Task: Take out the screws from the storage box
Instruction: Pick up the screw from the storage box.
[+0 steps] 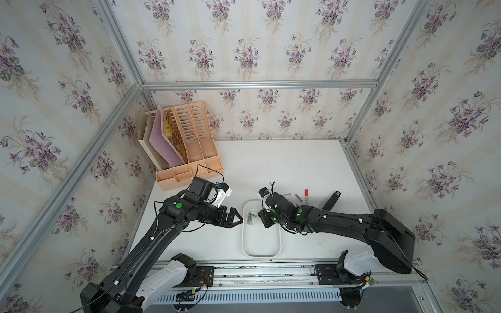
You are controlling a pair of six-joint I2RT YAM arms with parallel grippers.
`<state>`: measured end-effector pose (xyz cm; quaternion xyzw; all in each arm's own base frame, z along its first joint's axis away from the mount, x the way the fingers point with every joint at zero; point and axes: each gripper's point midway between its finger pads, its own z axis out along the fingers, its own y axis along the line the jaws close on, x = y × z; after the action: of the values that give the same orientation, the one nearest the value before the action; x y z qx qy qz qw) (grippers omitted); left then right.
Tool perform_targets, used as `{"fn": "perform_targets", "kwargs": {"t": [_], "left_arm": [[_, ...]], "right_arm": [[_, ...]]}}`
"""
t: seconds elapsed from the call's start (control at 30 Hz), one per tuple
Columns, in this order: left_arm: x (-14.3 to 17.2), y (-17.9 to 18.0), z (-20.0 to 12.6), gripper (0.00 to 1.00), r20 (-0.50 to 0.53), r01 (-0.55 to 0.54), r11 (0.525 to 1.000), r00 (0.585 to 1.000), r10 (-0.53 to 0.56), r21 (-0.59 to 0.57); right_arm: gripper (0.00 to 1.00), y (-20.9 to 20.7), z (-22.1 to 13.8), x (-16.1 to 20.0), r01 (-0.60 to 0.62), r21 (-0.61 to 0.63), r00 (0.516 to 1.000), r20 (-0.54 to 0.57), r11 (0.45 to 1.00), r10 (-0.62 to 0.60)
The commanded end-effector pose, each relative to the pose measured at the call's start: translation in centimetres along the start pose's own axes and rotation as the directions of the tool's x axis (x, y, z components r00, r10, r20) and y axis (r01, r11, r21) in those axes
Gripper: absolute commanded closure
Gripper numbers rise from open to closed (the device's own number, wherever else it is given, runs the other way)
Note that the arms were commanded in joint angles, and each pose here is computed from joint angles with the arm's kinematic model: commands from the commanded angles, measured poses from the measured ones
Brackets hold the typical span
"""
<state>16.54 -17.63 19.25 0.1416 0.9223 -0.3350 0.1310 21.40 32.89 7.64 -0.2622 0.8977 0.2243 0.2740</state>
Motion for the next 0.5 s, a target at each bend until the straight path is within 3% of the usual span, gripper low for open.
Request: {"fn": "perform_targets", "kwargs": {"t": [0.0,0.47], "left_arm": [[0.0,-0.1,0.0,0.01,0.000,-0.003,1.000,1.000,0.003,0.001],[0.0,0.0,0.1,0.00,-0.004,0.002,1.000,1.000,-0.002,0.000]], "right_arm": [[0.80,-0.2,0.7,0.8,0.010,0.018,0.999,-0.050,1.000,-0.009],[0.83,-1.6,4.7,1.7,0.015,0.131,0.987,-0.160,0.991,0.007]]}}
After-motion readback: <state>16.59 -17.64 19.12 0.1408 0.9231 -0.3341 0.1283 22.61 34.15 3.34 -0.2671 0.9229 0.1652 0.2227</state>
